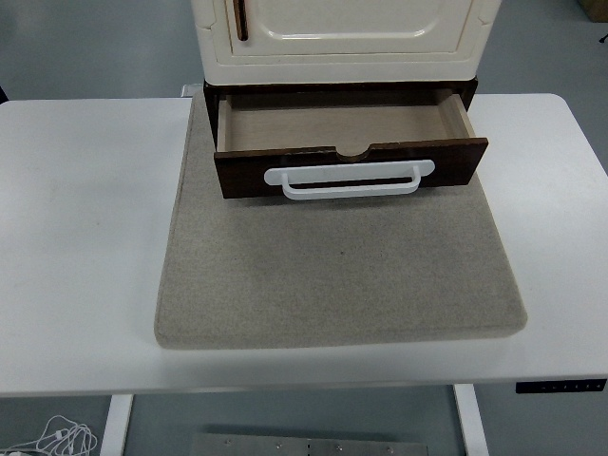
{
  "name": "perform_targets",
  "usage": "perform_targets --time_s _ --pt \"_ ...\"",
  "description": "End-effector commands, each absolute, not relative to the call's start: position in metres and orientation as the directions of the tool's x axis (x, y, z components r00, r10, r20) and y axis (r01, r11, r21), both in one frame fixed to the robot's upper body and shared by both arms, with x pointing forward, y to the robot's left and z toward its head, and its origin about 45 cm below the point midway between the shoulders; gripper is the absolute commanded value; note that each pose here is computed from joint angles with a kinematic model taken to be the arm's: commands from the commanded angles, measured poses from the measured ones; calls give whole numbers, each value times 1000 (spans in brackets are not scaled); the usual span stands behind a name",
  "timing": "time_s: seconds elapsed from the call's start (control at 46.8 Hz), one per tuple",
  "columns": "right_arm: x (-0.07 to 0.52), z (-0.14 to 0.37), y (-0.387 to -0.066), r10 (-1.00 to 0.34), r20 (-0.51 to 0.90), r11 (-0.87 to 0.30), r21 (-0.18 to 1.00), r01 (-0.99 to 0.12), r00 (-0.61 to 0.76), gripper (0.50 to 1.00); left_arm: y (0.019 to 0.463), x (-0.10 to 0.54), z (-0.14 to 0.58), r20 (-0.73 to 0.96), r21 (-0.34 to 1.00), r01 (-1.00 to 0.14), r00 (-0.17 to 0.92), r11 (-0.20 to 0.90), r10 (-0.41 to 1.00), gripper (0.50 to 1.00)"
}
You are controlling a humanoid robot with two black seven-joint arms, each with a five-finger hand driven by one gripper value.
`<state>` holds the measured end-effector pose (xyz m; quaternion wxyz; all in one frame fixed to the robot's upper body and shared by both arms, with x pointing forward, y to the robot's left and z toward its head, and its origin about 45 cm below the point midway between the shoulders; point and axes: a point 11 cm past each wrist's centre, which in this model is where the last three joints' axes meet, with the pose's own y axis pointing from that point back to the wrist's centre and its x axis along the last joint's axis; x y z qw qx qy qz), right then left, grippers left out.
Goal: Open the drawer under the combination cabinet
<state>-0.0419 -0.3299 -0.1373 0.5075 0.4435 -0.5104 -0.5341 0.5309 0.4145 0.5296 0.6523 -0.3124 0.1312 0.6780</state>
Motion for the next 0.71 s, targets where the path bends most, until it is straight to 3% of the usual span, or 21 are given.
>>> perform_targets --time_s 0.0,0.363,0.684 --pt "-42 -137 -330 -995 45 36 995 90 -91 926 409 536 499 -630 -176 -979 31 -105 776 1000" --pt "-42 -137 -330 -995 45 36 995 90 -91 926 371 546 394 -677 3 -999 -30 -38 736 1000" --pt "-42 -137 -330 -995 45 36 995 90 -91 926 367 539 339 -661 95 -995 -81 -24 746 1000"
